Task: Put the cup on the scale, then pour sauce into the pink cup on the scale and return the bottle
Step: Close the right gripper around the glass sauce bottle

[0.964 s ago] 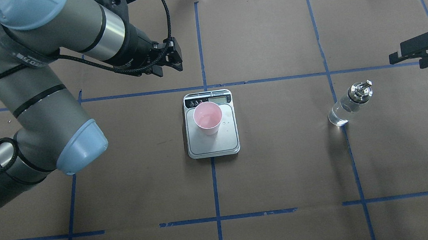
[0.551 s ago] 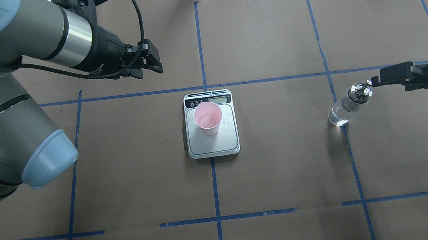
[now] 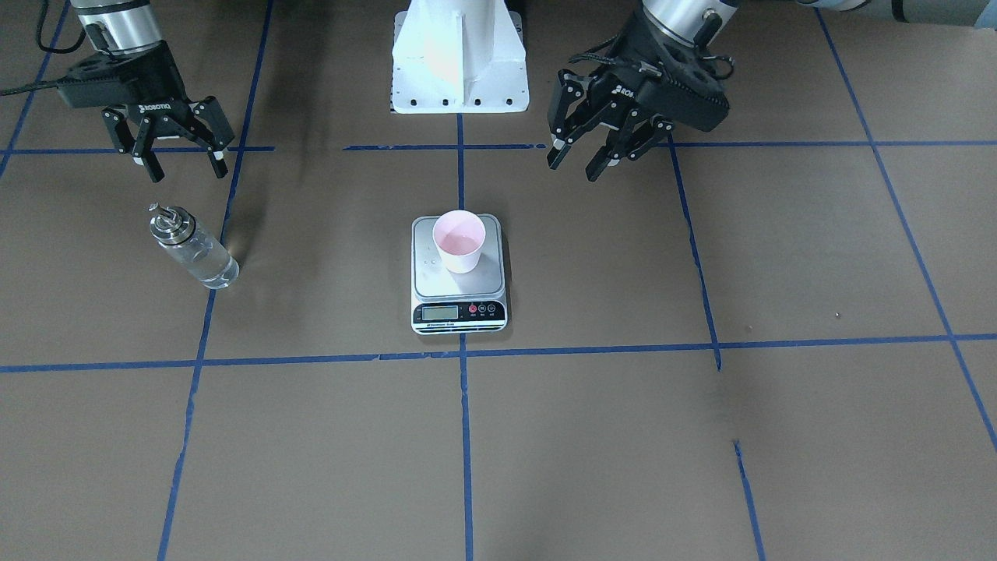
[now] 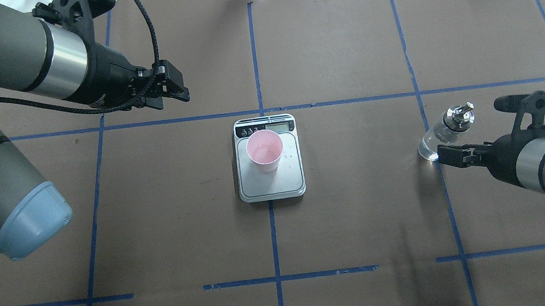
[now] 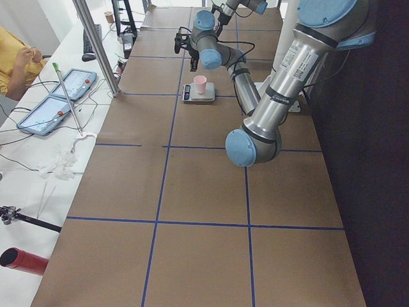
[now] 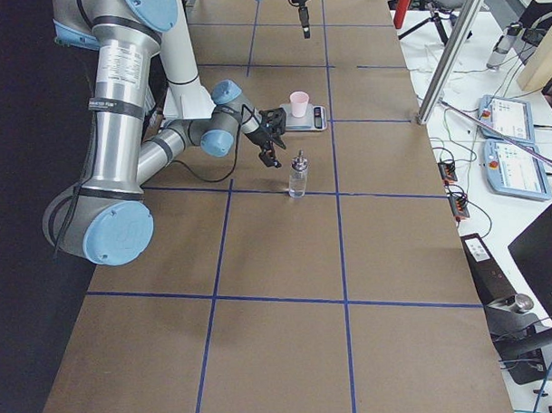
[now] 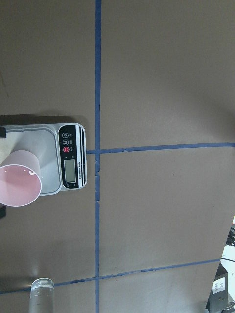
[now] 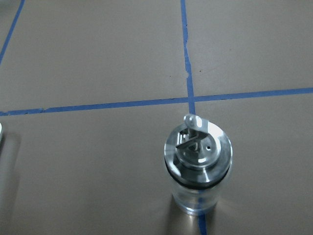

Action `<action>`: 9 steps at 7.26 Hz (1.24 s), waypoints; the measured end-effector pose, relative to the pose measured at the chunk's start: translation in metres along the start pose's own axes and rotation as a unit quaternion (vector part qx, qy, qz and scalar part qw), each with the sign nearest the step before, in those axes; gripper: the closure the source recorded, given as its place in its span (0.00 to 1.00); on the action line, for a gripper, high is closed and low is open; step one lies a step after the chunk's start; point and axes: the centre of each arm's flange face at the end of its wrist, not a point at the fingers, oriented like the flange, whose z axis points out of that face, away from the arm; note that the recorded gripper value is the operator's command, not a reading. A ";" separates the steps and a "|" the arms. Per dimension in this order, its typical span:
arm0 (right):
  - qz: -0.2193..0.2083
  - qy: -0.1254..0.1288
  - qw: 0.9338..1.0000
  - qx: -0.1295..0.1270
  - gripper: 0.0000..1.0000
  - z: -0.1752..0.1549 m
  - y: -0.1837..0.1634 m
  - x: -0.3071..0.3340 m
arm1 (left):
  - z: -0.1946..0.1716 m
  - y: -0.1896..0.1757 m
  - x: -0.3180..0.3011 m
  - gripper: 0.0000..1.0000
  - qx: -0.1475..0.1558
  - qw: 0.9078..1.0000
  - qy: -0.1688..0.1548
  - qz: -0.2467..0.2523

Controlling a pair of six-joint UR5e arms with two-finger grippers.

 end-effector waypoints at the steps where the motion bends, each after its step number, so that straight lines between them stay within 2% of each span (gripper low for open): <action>1: -0.008 0.019 0.999 0.028 0.00 0.021 0.013 -0.001 | 0.001 0.000 -0.002 0.43 0.000 1.000 -0.001 -0.001; 3: -0.024 0.040 0.995 0.089 0.00 0.048 0.026 -0.009 | 0.002 0.001 -0.003 0.43 -0.001 1.000 -0.003 -0.001; 4: -0.036 0.047 0.991 0.118 0.07 0.058 0.035 -0.014 | 0.003 0.001 -0.003 0.43 -0.002 1.000 -0.003 -0.001; 7: -0.034 0.051 0.985 0.164 0.04 0.075 0.058 -0.025 | 0.003 0.000 -0.003 0.43 0.000 1.000 -0.004 0.000; 9: -0.040 0.056 0.979 0.193 0.08 0.081 0.067 -0.025 | 0.004 0.000 -0.004 0.43 -0.001 1.000 -0.005 -0.001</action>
